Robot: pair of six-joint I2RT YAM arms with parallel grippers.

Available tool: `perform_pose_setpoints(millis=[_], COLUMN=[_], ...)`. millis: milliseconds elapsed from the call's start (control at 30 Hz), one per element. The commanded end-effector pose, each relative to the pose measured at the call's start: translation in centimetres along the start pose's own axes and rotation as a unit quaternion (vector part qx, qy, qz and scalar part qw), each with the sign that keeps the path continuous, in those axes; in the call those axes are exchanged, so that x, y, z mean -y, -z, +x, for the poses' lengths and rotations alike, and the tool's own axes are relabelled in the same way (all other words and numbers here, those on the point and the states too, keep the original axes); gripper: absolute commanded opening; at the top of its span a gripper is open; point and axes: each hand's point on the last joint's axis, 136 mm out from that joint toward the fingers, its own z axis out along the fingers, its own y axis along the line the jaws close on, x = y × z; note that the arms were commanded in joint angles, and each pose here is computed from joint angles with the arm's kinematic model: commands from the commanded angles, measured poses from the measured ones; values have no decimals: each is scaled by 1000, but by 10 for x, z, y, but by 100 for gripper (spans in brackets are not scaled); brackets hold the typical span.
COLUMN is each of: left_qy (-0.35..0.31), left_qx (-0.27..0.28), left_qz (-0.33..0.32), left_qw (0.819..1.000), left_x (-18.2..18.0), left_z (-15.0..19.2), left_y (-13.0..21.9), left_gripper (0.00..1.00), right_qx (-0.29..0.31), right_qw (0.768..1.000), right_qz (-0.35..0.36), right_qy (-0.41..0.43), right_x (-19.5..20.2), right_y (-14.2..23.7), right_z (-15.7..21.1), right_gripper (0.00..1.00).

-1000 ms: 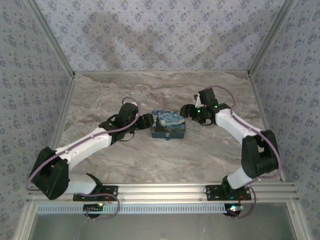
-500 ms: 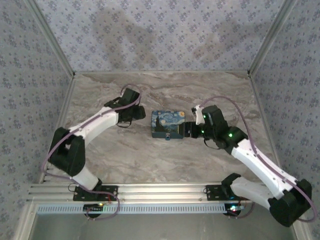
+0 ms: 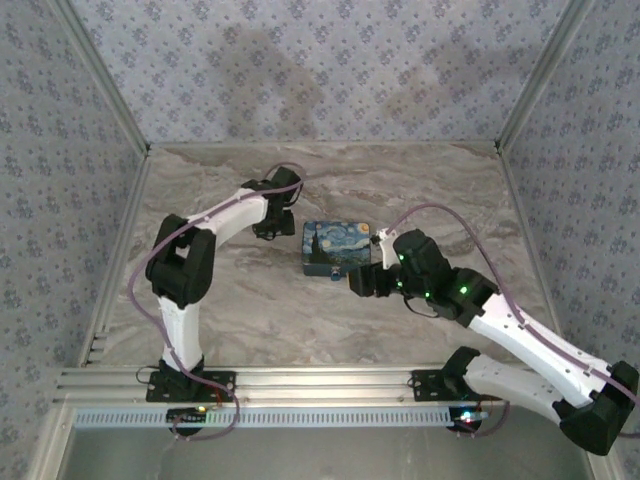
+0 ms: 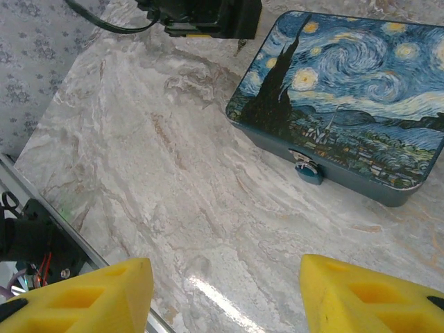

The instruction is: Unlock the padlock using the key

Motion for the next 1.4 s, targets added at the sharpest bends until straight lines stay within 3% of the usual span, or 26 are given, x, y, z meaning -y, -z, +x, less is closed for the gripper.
perform_pose_setpoints(millis=[0,400,767,900,1033,1200,1367], left_qy=[-12,-13,-19,-17,-20,-26,-35], left_qx=[-11,-37,-47,-50,-51,-51,-35], left_qz=[-20,-35,-40,-39,-38,-35,8], left_qw=[1000,999,998,998,998,998,999], left_x=[-5,-8,-14,-17,-19,-20,-13], left_z=[-5,-1,2,1,0,3,0], left_y=[-5,-32,-43,-44,-43,-36,0], left_gripper=[49,39,21,9,0,0,0], right_qx=[-8,-12,-23,-24,-23,-24,-20], right_qw=[1000,999,999,999,999,999,999], right_qz=[21,28,28,32,34,34,34], right_qy=[-5,-10,-10,-12,-16,-19,-30], right_x=[8,12,13,16,17,18,21], right_y=[0,2,0,2,3,1,1], right_z=[8,13,18,20,20,21,22], right_gripper=[59,60,60,60,60,60,60])
